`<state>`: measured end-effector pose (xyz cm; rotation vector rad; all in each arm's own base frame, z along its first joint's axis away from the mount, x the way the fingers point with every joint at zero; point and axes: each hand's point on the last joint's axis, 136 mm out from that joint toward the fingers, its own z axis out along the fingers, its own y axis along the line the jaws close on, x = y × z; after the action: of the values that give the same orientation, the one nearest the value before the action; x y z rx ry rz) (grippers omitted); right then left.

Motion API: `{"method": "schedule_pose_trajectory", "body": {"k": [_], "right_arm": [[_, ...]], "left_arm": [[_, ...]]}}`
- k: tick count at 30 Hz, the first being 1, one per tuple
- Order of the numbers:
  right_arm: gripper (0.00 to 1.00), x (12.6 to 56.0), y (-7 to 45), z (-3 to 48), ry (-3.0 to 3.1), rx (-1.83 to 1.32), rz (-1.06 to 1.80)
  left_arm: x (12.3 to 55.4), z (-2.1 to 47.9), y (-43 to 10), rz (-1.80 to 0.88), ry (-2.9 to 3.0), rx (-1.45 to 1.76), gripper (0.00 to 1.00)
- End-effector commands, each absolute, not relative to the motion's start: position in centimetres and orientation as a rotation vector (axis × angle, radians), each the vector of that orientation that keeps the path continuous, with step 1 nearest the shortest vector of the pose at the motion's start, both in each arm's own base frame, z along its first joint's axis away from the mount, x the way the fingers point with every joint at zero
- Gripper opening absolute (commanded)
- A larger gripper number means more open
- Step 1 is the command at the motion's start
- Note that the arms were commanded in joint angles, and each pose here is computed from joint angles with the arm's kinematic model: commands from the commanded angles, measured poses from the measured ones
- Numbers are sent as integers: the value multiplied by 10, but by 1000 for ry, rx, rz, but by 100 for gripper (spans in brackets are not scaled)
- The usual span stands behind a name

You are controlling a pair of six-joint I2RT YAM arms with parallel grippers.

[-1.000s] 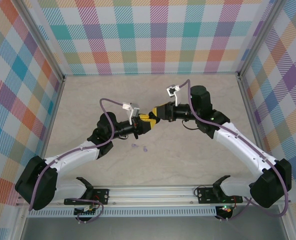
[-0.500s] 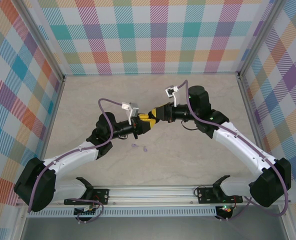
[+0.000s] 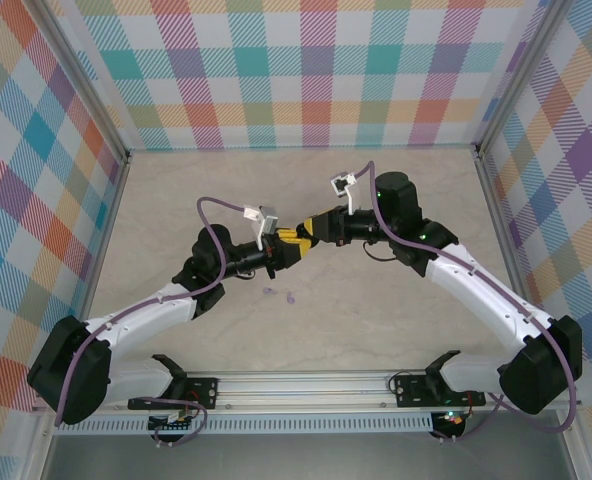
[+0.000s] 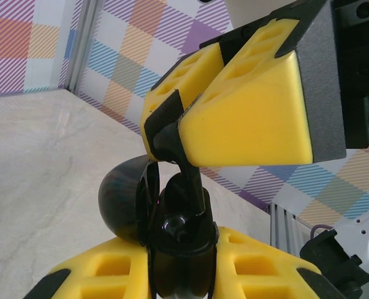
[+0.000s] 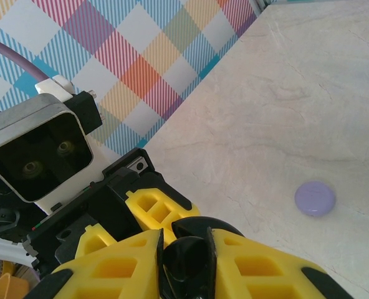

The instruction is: Insert the wireless bluetooth earbuds into the charging case

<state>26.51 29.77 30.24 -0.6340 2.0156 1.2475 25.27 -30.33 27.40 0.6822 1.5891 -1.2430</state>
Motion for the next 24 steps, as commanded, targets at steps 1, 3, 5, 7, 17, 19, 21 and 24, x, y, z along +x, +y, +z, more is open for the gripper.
{"method": "schedule_pose_trajectory", "body": {"k": [1, 3, 5, 7, 17, 19, 21, 24], "right_arm": [[25, 264, 299, 312, 1979, -673, 1232], [25, 263, 300, 312, 1978, -677, 1234], [25, 263, 300, 311, 1980, -680, 1232], [25, 262, 300, 311, 1980, -684, 1229], [25, 261, 299, 309, 1985, -690, 1211], [25, 260, 300, 308, 1987, -697, 1210], [25, 259, 299, 308, 1988, -701, 1207], [25, 258, 299, 308, 1989, -708, 1206]], "left_arm": [[248, 300, -304, -1242, 1504, 692, 7], [247, 301, -304, -1243, 1503, 693, 7], [248, 301, -304, -1243, 1504, 690, 7], [249, 301, -304, -1240, 1505, 683, 7], [251, 302, -302, -1235, 1509, 657, 7], [251, 302, -302, -1232, 1508, 656, 7], [251, 302, -301, -1230, 1505, 657, 7], [251, 302, -301, -1228, 1507, 659, 7]]}}
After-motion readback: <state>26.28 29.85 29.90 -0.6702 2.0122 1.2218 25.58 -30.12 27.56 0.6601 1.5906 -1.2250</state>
